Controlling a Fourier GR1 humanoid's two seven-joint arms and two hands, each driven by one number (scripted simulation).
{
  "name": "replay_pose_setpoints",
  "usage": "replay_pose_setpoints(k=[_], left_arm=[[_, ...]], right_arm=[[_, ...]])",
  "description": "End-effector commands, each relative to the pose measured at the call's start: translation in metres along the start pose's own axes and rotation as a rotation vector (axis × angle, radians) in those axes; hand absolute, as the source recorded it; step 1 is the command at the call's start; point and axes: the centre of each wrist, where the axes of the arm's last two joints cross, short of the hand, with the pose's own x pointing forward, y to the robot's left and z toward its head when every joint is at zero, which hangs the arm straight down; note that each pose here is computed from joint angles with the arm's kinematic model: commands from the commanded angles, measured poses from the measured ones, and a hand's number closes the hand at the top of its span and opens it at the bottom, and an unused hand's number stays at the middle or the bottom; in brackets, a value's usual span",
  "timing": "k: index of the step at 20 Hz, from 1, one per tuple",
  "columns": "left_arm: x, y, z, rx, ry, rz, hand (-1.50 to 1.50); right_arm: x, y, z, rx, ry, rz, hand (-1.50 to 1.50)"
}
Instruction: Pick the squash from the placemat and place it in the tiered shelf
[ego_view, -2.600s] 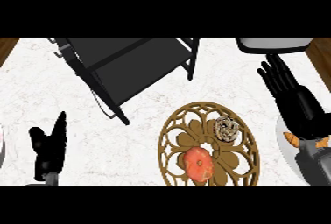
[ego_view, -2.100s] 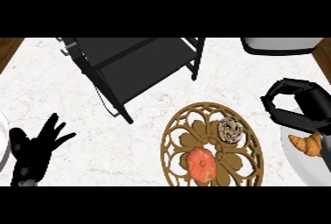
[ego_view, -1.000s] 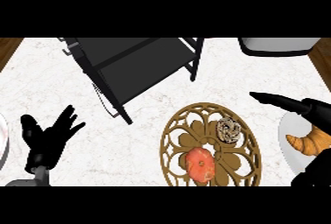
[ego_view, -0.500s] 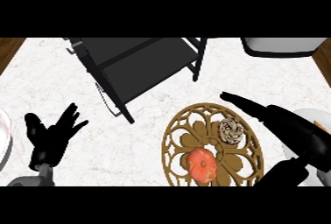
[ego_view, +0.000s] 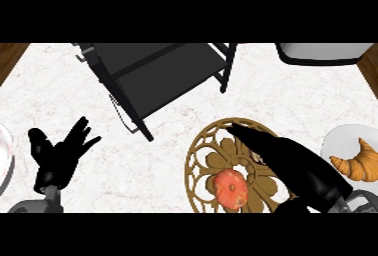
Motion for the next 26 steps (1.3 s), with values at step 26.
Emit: replay_pose_setpoints(k=[26], left_arm=[[-0.002,-0.011,0.004,-0.012,0.057,-0.014,0.0]], right_arm=[[-0.018,0.062,-0.044,-0.098,0.179,0.158,-1.5]])
